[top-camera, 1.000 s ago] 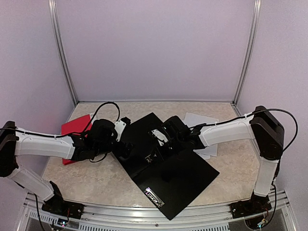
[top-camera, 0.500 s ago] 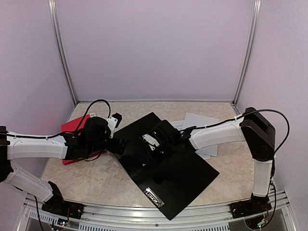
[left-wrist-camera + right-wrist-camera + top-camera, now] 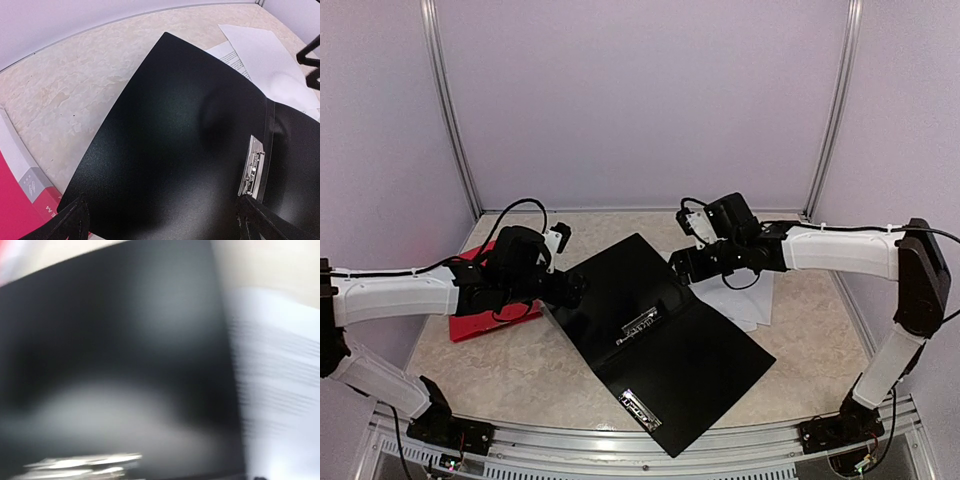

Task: Put the files into the folder
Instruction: Pick up the file from the center of the board.

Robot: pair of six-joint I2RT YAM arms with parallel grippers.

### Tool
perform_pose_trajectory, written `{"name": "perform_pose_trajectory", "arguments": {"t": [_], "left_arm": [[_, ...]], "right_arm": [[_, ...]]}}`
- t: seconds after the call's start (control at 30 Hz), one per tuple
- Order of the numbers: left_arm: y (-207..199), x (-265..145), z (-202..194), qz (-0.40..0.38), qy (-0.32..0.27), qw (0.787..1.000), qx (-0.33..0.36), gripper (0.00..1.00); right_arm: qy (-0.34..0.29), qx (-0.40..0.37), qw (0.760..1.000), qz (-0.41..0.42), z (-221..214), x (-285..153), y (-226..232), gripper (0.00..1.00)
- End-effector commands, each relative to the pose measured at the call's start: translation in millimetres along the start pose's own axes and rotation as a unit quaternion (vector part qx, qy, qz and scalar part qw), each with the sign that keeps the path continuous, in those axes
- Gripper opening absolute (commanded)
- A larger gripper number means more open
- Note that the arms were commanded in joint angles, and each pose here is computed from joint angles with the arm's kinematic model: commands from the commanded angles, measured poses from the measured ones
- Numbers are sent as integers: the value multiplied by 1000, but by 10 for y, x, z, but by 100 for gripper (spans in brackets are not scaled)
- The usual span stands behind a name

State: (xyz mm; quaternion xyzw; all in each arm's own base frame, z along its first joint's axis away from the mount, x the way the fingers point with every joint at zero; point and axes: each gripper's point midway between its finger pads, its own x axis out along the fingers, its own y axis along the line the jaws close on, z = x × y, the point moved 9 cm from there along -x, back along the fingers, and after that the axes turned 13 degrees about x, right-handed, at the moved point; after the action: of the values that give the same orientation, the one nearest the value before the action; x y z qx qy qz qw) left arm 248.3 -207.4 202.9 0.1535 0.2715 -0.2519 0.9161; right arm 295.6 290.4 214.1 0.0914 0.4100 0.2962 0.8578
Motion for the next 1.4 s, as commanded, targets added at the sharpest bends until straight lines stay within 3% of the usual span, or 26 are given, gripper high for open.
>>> {"name": "perform_pose_trajectory", "arguments": {"t": [0.0, 0.23, 0.3, 0.6, 0.8, 1.1, 1.37], "left_arm": [[-39, 0, 88, -24, 13, 999, -19, 99], [-132, 5, 467, -70, -30, 997, -22, 99], [-164, 45, 633, -85, -14, 996, -15, 99], [-406, 671, 1147, -126, -7, 992, -9, 99], [-580, 1092, 1323, -143, 26, 989, -4, 99], [-632, 1322, 1285, -143, 28, 989, -5, 99], [-840, 1820, 1436, -239, 20, 970, -30, 99]], "right_arm": [[-3, 64, 989, -131, 30, -15, -851, 79], [-51, 130, 967, -211, 225, -76, -1585, 81], [-52, 142, 960, -235, 211, -83, -1758, 82], [-59, 195, 927, -314, 127, -163, -2470, 83], [-47, 209, 920, -327, 63, -24, -2698, 83], [-16, 227, 926, -302, -101, 240, -2816, 74], [-22, 242, 930, -277, -233, 245, -2757, 70]]}}
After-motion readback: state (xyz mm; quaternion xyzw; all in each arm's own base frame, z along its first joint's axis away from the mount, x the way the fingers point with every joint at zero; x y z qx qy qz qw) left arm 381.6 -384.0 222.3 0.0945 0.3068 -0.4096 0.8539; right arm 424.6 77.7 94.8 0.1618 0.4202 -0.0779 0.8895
